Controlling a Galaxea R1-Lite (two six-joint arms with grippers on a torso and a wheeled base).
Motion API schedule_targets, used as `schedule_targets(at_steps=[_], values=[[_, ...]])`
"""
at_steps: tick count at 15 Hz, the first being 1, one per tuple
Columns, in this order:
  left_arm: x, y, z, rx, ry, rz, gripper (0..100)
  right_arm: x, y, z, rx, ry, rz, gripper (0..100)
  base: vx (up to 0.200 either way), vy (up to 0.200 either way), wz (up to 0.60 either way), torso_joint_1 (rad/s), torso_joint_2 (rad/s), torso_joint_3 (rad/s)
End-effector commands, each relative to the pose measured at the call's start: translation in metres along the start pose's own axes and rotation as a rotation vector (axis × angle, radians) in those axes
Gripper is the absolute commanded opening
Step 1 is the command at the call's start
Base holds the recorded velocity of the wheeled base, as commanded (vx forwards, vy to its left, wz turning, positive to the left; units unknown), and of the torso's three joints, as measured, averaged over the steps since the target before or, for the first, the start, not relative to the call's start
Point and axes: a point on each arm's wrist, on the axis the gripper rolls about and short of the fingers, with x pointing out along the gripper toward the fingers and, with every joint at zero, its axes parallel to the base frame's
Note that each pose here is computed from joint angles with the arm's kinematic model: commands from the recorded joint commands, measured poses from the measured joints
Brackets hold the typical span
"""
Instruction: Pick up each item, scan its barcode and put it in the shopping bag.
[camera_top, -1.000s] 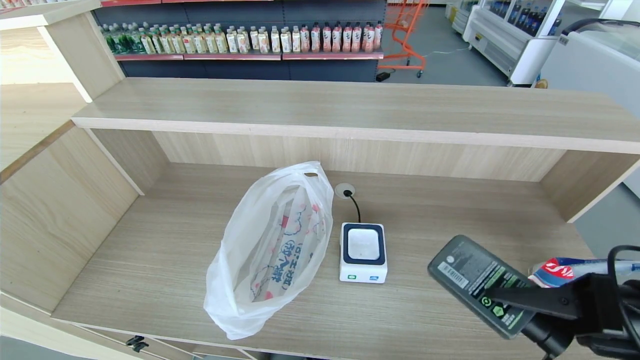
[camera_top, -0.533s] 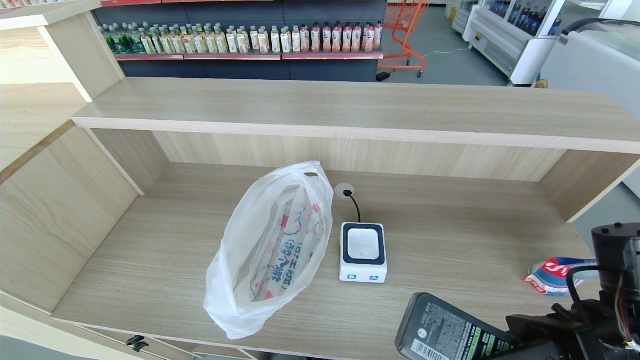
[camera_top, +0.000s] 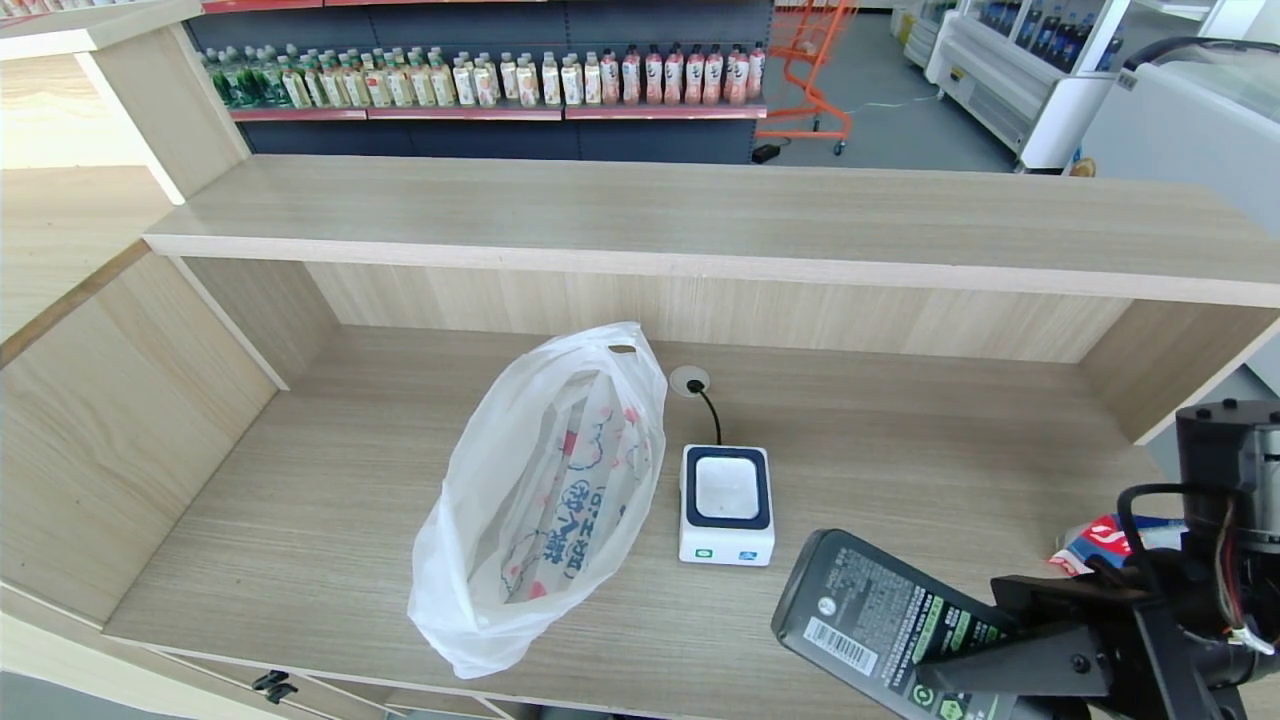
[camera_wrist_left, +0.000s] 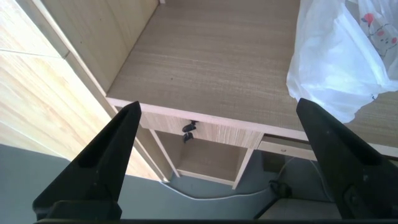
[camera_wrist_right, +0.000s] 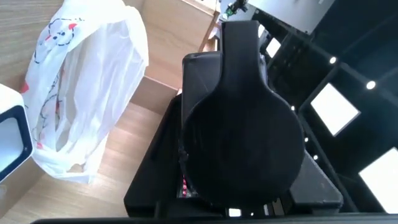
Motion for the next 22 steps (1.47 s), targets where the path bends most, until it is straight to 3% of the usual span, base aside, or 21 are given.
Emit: schedule_targets(at_steps=[1, 6, 13, 16, 17, 19, 20, 21, 22], values=[[0.000, 0.000, 0.000, 0.000, 0.000, 0.000, 100, 0.008, 0.002, -0.006, -0.029, -0.018, -0.020, 0, 0.000, 0.000, 0.00, 0.000, 0.00, 0.000], [0.000, 0.000, 0.000, 0.000, 0.000, 0.000, 100, 0.026, 0.003, -0.014, -0.034, -0.066, -0.068, 0, 0.000, 0.000, 0.00, 0.000, 0.00, 0.000], [0.000, 0.000, 0.000, 0.000, 0.000, 0.000, 100, 0.027, 0.003, -0.018, -0.021, -0.064, -0.067, 0, 0.000, 0.000, 0.00, 0.000, 0.00, 0.000], [0.000, 0.000, 0.000, 0.000, 0.000, 0.000, 100, 0.014, -0.015, -0.031, 0.308, -0.008, -0.046, 0, 0.000, 0.000, 0.00, 0.000, 0.00, 0.000], [0.000, 0.000, 0.000, 0.000, 0.000, 0.000, 100, -0.009, -0.028, -0.046, 0.435, 0.125, 0.012, 0, 0.000, 0.000, 0.00, 0.000, 0.00, 0.000], [0.000, 0.000, 0.000, 0.000, 0.000, 0.000, 100, -0.050, -0.047, -0.043, 0.738, 0.449, 0.123, 0, 0.000, 0.000, 0.00, 0.000, 0.00, 0.000], [0.000, 0.000, 0.000, 0.000, 0.000, 0.000, 100, -0.055, -0.049, -0.040, 0.814, 0.481, 0.112, 0, 0.000, 0.000, 0.00, 0.000, 0.00, 0.000], [0.000, 0.000, 0.000, 0.000, 0.000, 0.000, 100, -0.068, -0.048, -0.019, 0.976, 0.502, 0.086, 0, 0.000, 0.000, 0.00, 0.000, 0.00, 0.000], [0.000, 0.000, 0.000, 0.000, 0.000, 0.000, 100, -0.071, -0.052, -0.014, 1.028, 0.480, 0.064, 0, 0.000, 0.000, 0.00, 0.000, 0.00, 0.000]])
